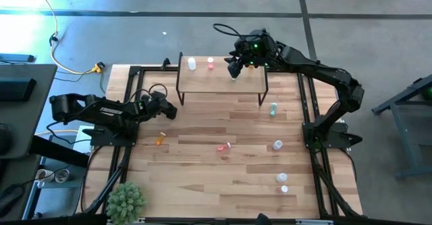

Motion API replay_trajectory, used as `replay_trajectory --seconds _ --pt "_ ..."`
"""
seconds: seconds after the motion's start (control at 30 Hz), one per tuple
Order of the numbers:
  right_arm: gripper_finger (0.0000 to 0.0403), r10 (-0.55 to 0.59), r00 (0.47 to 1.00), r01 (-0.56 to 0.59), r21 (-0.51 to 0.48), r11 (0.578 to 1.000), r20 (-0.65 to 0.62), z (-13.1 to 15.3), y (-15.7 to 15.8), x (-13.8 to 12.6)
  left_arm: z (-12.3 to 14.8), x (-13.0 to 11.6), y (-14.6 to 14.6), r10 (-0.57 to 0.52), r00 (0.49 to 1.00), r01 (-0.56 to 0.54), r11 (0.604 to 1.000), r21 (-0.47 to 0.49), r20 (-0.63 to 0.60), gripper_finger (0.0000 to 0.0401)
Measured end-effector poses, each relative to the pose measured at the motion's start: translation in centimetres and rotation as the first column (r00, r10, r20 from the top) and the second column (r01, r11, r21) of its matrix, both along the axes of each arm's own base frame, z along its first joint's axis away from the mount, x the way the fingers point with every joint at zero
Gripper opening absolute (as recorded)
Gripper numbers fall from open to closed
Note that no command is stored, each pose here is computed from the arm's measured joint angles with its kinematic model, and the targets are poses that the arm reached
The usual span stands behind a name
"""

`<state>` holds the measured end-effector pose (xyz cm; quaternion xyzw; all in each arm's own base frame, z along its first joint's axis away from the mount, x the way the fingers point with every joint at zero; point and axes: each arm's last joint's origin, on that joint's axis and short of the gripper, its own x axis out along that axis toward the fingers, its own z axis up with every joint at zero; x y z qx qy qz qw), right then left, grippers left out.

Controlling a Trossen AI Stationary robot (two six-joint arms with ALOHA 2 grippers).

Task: Pick and place medicine bottles onto shelf by color
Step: Put the top yellow pill bottle on the shelf aligned with the other yellow pill bottle

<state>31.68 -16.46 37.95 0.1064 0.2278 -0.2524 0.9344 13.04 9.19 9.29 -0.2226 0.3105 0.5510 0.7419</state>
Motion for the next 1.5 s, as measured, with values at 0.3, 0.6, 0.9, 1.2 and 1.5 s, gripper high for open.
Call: replay_trajectory --seconds 0.3,0.6,0.9,1.2,1.5 --pt "0.0165 0.000 1.000 0.000 0.000 1.000 0.000 0.0 0.0 0.0 0.0 0.1 0.0 -0.009 1.000 0.009 1.000 -0.003 0.007 0.0098" --pt "0.0165 0.002 1.000 -0.002 -0.002 1.000 -0.001 0.0 0.0 0.0 0.0 0.1 0.0 -0.018 1.000 0.019 1.000 -0.012 0.015 0.0098" --pt "0.0165 0.019 1.000 -0.019 0.006 1.000 0.003 0.0 0.1 0.0 0.2 0.2 -0.1 -0.061 0.998 0.061 0.998 -0.024 0.027 0.0096" --pt "0.0165 0.037 0.999 -0.037 -0.019 0.999 -0.011 0.0 0.1 0.0 0.9 0.2 -0.1 -0.070 0.994 0.072 0.997 -0.013 0.081 0.0096" --pt "0.0165 0.037 0.999 -0.037 -0.019 0.999 -0.013 0.0 0.1 0.0 2.3 0.2 -0.1 -0.052 0.989 0.045 0.997 0.059 0.138 0.0096"
